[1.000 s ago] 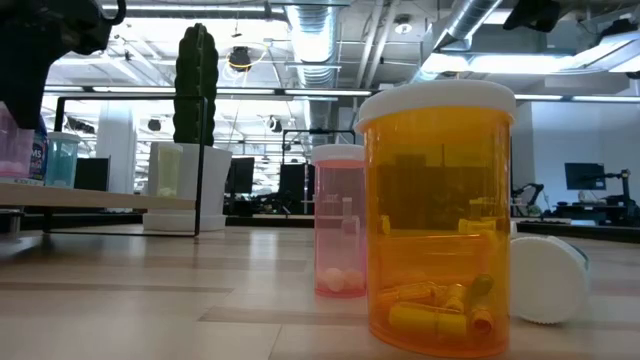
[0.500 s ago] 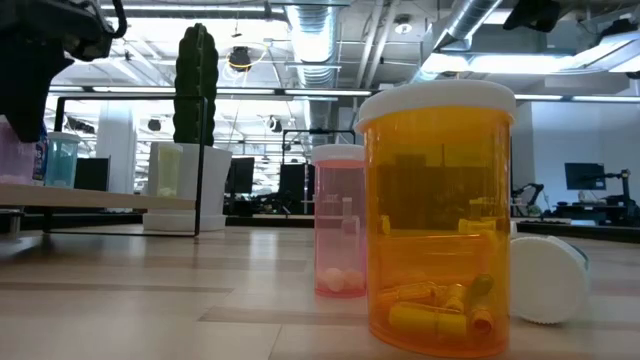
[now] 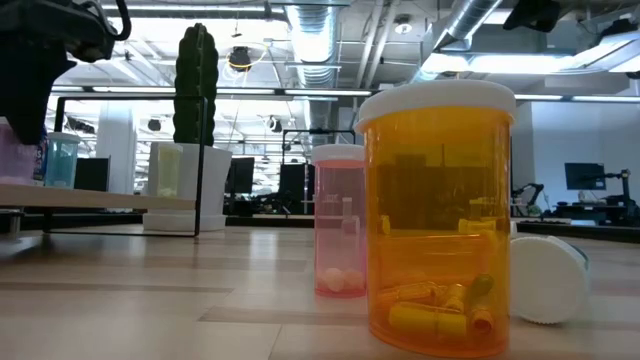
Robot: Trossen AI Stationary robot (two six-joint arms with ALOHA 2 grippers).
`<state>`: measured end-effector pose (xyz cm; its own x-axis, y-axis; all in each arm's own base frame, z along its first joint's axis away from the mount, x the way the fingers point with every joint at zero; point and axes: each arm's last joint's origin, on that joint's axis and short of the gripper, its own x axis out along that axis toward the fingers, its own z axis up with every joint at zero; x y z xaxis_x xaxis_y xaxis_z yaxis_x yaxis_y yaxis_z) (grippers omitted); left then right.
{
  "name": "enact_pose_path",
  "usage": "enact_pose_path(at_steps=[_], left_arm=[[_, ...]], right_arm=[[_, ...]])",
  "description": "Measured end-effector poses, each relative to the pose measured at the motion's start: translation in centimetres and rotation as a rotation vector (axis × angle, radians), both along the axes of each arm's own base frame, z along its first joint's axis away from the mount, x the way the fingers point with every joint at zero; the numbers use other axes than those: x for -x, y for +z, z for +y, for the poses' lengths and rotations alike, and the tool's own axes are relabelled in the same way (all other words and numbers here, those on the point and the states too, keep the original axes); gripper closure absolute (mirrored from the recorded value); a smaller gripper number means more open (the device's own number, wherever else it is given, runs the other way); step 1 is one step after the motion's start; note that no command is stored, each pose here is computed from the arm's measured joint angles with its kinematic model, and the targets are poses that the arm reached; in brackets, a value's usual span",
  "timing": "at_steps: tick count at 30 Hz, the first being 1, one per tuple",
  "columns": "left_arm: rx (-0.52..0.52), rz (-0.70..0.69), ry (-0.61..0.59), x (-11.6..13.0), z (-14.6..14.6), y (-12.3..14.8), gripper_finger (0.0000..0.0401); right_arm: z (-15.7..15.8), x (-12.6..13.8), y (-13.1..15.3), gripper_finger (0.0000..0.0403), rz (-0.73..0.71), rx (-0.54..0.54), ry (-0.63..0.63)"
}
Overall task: Pick and place medicine bottles onto shelf by color
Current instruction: Put the top pink pill bottle on the shelf, then put the light blue pill bottle on the shelf
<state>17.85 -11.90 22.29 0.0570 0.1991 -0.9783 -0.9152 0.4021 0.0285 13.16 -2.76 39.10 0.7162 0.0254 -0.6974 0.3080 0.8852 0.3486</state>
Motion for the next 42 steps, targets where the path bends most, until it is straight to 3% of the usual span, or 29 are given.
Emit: enact_pose_path(at_steps=[13, 20, 28, 37, 42], left_arm=[[0.012, 0.024, 0.004, 0.1, 0.0, 0.0, 0.0228], [0.041, 0.046, 0.007, 0.1, -0.1, 0.5, 0.0222], [-0.022, 0.083, 0.005, 0.4, 0.1, 3.4, 0.0222], [-0.007, -0.052, 0.001, -0.6, -0.3, 6.6, 0.0221], [-0.077, -0.217, 0.024, -1.5, -0.1, 9.1, 0.0221]], right_arm=[[0.0, 0.0, 0.0, 0.0143, 0.002, -0.003, 0.003], [0.0, 0.1, -0.1, 0.0143, 0.007, -0.005, 0.003], [0.0, 0.1, -0.1, 0.0143, 0.007, -0.001, 0.007], [0.0, 0.0, 0.0, 0.0143, -0.004, 0.097, 0.09], [-1.2, -0.4, -0.5, 0.0143, 0.081, 0.179, -0.074]])
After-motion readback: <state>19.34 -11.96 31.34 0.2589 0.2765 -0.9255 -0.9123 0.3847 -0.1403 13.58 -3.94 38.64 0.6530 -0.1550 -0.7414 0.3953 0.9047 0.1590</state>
